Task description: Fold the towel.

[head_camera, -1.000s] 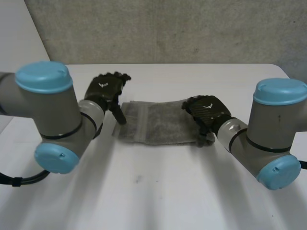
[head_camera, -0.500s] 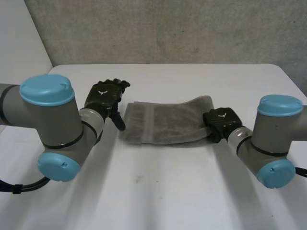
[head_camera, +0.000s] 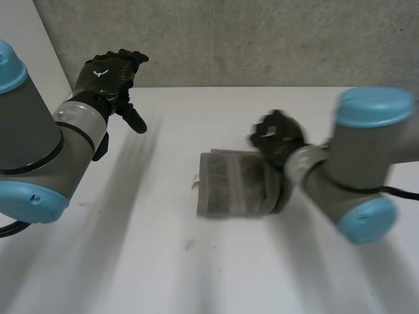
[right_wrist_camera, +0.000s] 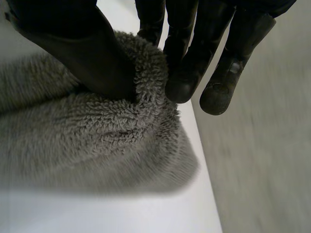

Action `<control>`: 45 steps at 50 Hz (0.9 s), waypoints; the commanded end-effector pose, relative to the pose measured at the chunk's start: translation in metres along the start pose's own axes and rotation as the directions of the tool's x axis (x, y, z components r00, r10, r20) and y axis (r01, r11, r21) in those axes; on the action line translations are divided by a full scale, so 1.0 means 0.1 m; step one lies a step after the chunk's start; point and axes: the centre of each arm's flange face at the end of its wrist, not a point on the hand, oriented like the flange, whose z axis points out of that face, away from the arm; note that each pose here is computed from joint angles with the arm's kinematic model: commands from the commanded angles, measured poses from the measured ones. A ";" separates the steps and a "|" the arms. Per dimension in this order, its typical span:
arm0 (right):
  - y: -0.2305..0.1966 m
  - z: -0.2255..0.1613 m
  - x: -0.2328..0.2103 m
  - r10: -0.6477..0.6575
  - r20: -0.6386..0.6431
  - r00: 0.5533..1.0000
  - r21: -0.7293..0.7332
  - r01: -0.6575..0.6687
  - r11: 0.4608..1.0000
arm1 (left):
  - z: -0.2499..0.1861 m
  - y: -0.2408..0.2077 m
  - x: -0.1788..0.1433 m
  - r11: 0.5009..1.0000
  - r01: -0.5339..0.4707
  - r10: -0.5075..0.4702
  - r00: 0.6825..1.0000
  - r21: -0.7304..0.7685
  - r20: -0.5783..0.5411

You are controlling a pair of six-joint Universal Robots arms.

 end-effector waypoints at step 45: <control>0.80 0.02 -0.26 0.765 -0.083 0.639 -0.187 -0.764 0.618 | 0.09 1.47 0.97 0.941 0.091 -0.152 0.974 -0.326 -0.167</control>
